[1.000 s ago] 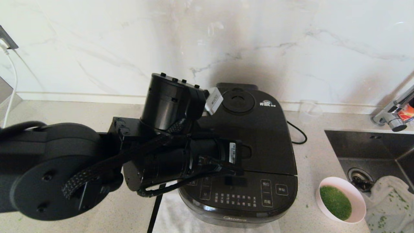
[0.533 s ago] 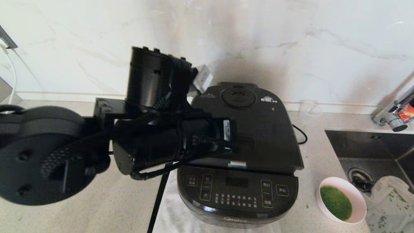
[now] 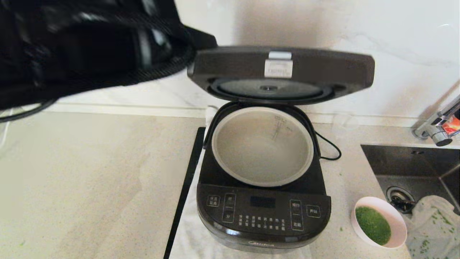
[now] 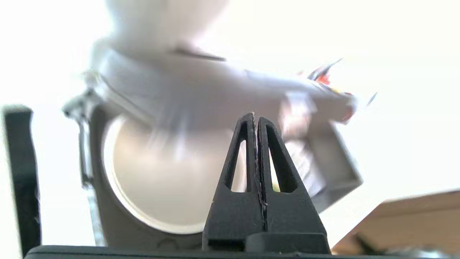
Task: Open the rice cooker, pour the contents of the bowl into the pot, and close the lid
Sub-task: Open the rice cooker
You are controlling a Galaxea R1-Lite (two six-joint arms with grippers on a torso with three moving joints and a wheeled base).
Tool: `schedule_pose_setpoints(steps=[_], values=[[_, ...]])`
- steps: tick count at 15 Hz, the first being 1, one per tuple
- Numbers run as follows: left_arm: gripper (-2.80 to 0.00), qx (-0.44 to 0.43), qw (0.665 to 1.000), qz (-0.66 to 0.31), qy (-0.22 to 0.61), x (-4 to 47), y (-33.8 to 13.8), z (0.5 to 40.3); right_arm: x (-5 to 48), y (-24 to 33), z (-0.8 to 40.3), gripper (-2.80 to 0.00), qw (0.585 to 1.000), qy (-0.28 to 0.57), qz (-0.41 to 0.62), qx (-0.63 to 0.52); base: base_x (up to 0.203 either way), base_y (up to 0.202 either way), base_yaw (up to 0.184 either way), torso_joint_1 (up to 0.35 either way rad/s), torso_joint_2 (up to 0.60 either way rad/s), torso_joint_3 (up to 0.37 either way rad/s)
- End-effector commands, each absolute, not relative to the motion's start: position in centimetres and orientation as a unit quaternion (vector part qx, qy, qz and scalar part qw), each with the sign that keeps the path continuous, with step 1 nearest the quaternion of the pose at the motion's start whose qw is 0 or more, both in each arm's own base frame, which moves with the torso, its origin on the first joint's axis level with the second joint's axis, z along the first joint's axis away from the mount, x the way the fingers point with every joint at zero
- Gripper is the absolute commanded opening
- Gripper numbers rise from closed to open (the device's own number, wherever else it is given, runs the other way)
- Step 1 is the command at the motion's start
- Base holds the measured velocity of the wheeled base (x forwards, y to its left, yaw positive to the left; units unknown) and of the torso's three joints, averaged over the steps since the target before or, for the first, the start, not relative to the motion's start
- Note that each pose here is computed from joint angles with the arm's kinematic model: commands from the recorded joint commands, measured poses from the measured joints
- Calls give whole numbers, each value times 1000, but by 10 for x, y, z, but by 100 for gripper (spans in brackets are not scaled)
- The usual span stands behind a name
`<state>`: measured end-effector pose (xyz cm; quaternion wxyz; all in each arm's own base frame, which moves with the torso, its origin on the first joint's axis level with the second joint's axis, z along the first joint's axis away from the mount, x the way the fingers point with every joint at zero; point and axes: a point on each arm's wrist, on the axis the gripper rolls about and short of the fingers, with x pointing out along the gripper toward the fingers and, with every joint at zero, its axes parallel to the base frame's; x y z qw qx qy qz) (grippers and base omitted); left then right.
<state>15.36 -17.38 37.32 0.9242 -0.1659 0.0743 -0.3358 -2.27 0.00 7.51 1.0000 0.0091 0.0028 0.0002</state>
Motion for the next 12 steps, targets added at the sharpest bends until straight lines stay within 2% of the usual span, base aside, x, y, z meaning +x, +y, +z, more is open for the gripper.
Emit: schedule_pose_setpoints(steps=[1, 3, 5, 7, 10, 12], values=[[-280, -204, 915, -347, 7, 107, -119, 413, -23, 0, 75, -280, 1000, 3, 1, 9, 0, 0, 0, 0, 0, 0], [-280, -206, 914, -351, 2, 77, -84, 417, -23, 0, 75, -280, 1000, 2, 0, 10, 0, 0, 0, 0, 0, 0], [-280, -179, 917, -351, 61, 60, -66, 390, -23, 0, 75, -280, 1000, 3, 0, 9, 0, 0, 0, 0, 0, 0], [-280, -154, 908, -363, 141, 57, -64, 349, -23, 0, 75, -280, 1000, 3, 1, 9, 0, 0, 0, 0, 0, 0], [-280, -159, 865, -395, 266, 62, -76, 293, -23, 0, 75, -280, 1000, 3, 1, 9, 0, 0, 0, 0, 0, 0], [-280, -163, 848, -409, 296, 79, -97, 278, -23, 0, 75, -280, 1000, 2, 1, 9, 0, 0, 0, 0, 0, 0]])
